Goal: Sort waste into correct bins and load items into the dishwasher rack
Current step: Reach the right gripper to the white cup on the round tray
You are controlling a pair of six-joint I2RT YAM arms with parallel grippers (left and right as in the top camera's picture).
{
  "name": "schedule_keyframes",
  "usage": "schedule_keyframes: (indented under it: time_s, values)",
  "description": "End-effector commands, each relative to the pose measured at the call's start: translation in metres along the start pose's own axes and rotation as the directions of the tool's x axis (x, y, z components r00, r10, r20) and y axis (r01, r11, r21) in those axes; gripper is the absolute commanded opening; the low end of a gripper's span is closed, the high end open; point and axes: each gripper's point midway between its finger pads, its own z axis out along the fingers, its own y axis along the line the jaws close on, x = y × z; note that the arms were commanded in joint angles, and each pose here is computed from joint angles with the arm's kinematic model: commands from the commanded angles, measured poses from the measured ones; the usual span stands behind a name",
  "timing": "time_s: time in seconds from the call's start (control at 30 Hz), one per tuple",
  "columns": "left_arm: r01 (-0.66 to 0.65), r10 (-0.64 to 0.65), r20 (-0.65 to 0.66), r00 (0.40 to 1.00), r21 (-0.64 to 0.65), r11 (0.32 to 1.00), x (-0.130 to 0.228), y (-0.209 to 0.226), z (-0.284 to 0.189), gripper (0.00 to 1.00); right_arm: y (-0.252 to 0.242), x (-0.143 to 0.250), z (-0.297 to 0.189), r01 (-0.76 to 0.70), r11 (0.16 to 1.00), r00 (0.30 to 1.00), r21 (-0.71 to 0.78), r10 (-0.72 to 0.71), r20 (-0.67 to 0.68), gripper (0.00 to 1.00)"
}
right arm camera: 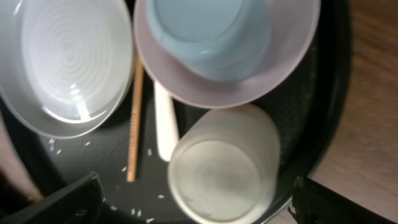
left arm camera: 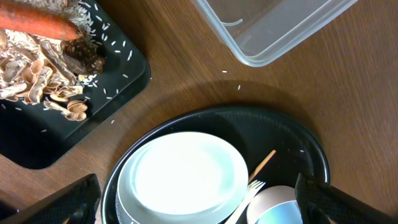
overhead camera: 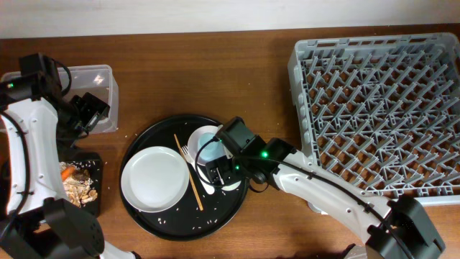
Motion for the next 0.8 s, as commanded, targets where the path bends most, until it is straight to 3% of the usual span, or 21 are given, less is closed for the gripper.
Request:
schedule_keyframes:
  time_s: [0.0,0.3,0.77]
  values:
    - [0.015,-0.015,0.005,1.000,0.003,1.000,0.000,0.001,-0.002,0.99,0.012,0.001,-0.002,-0.008,0.998,1.000,-0.056,0.007,-0.019,0.99]
    - [0.015,-0.015,0.005,1.000,0.003,1.000,0.000,0.001,-0.002,0.99,-0.005,0.023,-0.003,-0.024,0.999,0.994,0.029,0.027,-0.104,0.99]
    - [0.015,-0.015,0.005,1.000,0.003,1.000,0.000,0.001,-0.002,0.99,-0.007,0.017,-0.003,-0.018,0.999,0.997,0.043,0.022,-0.074,0.99]
